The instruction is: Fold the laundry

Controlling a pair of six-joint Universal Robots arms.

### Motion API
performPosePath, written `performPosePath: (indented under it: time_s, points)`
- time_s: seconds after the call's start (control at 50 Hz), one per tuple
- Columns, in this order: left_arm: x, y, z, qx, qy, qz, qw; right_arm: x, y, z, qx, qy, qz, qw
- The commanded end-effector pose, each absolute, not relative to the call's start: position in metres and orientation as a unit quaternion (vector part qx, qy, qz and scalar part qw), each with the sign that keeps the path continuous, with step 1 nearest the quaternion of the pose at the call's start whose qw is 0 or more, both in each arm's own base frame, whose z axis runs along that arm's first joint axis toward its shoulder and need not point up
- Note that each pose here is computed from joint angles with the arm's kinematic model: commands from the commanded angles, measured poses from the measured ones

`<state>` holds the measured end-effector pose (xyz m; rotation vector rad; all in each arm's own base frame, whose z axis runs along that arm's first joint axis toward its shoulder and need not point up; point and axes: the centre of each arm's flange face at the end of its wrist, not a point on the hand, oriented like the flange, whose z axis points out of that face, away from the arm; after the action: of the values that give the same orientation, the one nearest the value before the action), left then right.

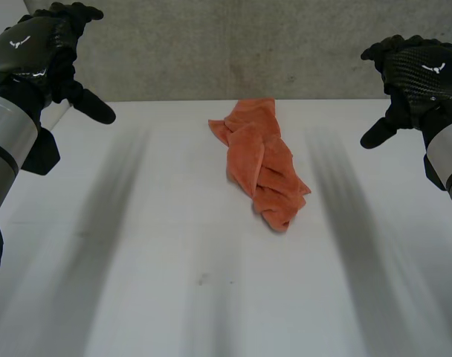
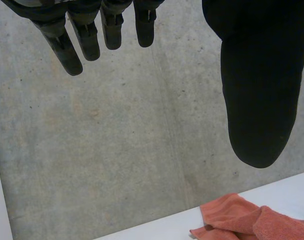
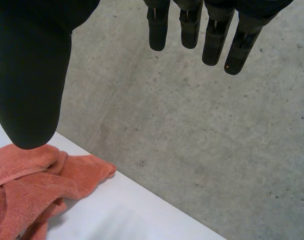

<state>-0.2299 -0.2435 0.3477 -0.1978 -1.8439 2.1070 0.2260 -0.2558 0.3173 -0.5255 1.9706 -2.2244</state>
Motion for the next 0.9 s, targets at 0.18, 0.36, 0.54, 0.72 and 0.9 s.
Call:
performPosePath:
  time_s: [0.18,0.36,0.54,0.72,0.9]
  points:
    - [-0.232,-0.249,0.342,-0.070,-0.647,0.741,0.167,0.249,-0.262,0.273,-0.219,0.692,-0.681,0.098]
    - [-0.235,-0.255,0.330,-0.072,-0.662,0.728,0.163,0.272,-0.289,0.227,-0.210,0.725,-0.642,0.134]
    - [-0.237,-0.261,0.323,-0.073,-0.667,0.723,0.162,0.310,-0.339,0.167,-0.205,0.737,-0.620,0.175]
    - [-0.239,-0.266,0.315,-0.073,-0.671,0.720,0.161,0.329,-0.372,0.120,-0.201,0.743,-0.610,0.190]
    - [-0.239,-0.265,0.317,-0.073,-0.669,0.722,0.161,0.337,-0.378,0.190,-0.196,0.683,-0.672,0.206]
